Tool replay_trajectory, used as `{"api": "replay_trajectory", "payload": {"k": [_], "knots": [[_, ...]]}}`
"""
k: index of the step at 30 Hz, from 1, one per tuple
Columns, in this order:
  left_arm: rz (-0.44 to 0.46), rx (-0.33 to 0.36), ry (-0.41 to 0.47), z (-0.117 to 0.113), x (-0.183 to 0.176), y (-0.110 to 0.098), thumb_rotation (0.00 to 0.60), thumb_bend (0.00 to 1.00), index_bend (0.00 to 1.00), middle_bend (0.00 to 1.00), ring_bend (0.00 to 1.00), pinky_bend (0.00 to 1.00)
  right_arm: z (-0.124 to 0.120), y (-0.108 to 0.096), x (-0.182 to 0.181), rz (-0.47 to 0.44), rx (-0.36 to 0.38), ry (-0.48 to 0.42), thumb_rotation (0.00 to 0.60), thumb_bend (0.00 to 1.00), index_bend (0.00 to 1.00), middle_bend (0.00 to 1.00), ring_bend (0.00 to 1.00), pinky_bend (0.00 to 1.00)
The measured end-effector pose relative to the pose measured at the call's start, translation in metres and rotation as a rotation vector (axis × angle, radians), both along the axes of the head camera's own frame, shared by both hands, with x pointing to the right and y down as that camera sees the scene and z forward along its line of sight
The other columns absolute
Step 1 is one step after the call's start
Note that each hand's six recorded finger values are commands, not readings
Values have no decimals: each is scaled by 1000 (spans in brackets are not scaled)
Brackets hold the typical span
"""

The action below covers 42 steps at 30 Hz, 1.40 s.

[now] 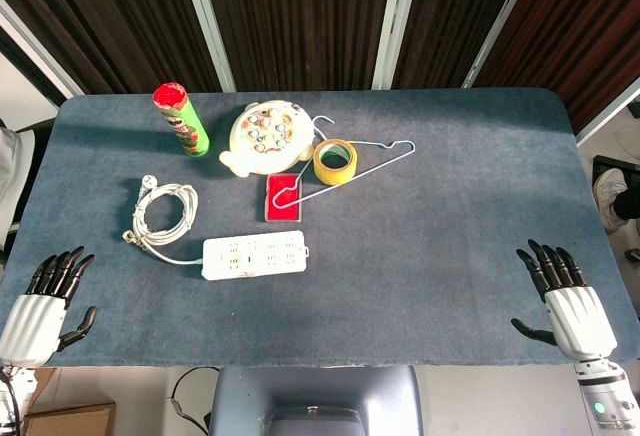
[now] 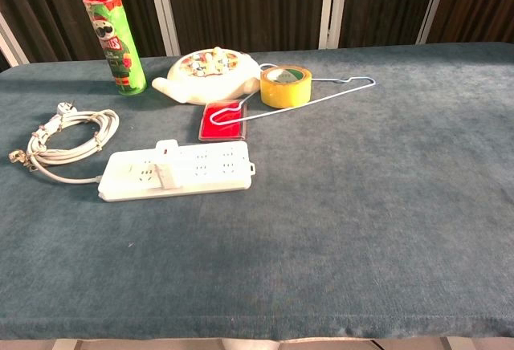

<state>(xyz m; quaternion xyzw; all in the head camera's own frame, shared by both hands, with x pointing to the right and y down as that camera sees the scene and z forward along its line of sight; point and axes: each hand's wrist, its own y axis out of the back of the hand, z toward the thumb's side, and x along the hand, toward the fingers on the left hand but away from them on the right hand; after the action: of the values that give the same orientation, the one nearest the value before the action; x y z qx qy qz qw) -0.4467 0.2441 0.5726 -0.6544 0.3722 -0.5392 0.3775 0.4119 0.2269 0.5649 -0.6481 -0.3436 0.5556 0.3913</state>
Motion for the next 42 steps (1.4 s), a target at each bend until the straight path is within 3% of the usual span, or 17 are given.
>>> {"api": "replay_trajectory", "payload": {"k": [6,10,16,26,42], "knots": [[12,4,102,15,20,3,600,397,0,0,0,84,1,-3,1,17,-5,-16,600,171,0,0,0,0],[25,-27,206,45,48,6,600,389,0,0,0,83,2,-5,0,17,0,-33,600,171,0,0,0,0],[69,-78,258,80,93,-5,600,374,0,0,0,82,5,-6,1,22,-4,-32,600,171,0,0,0,0],[114,-93,228,131,169,-19,600,366,0,0,0,79,6,-5,2,26,-23,-41,600,171,0,0,0,0],[157,-96,135,159,235,-31,600,362,0,0,0,79,6,-5,4,33,-47,-43,600,171,0,0,0,0]]}}
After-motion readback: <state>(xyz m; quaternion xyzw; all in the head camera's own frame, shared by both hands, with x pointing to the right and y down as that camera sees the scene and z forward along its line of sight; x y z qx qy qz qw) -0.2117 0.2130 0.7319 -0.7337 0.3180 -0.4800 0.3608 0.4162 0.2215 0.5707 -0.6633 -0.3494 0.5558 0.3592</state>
